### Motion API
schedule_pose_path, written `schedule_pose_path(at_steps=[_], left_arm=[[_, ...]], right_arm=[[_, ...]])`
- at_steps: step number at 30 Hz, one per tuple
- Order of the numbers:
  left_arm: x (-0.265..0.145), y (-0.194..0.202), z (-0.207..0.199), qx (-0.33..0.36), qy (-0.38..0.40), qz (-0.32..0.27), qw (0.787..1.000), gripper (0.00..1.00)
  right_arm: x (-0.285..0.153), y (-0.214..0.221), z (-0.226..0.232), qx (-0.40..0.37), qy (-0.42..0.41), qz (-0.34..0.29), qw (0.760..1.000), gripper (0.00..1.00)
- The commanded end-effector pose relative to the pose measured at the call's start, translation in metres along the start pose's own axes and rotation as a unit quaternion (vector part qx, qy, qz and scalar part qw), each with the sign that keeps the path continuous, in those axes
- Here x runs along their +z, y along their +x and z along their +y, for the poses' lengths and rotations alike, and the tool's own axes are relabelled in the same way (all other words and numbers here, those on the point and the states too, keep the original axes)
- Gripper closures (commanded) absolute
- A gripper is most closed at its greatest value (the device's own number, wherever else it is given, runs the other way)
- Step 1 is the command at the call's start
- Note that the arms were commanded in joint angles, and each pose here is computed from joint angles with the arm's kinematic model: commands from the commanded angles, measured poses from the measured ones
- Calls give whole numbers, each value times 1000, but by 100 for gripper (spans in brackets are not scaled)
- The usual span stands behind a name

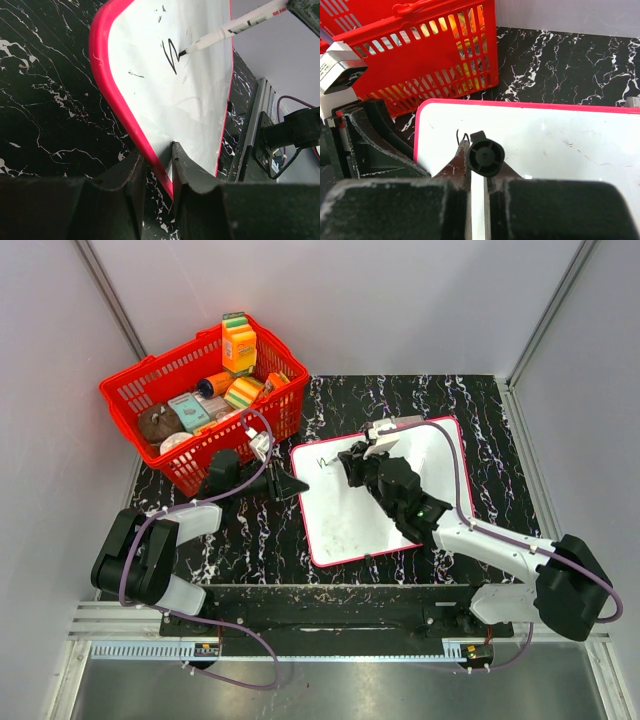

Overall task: Write a sentence on the whiteboard
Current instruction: Write with the whiteboard marker on the whiteboard.

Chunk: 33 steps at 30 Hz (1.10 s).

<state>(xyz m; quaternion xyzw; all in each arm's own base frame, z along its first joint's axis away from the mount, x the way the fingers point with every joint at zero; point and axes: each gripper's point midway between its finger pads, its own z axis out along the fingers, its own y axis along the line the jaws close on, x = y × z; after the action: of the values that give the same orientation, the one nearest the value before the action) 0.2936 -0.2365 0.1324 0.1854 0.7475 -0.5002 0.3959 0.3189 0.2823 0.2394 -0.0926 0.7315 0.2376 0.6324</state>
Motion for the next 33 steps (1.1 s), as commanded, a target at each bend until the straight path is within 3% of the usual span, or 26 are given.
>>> schedule_pose_path(at_steps=[1,19,33], left_arm=[[9,-3,-6,61,17,3,998,100],[9,-3,-6,61,18,4,998,100],[9,-2,-5,61,16,5,998,100]], right_arm=[[4,-8,-13,-22,41,-4,999,100],[17,-22,-7,-24,46,-18,999,100],[-20,-42,-14,9,30,-64,997,100]])
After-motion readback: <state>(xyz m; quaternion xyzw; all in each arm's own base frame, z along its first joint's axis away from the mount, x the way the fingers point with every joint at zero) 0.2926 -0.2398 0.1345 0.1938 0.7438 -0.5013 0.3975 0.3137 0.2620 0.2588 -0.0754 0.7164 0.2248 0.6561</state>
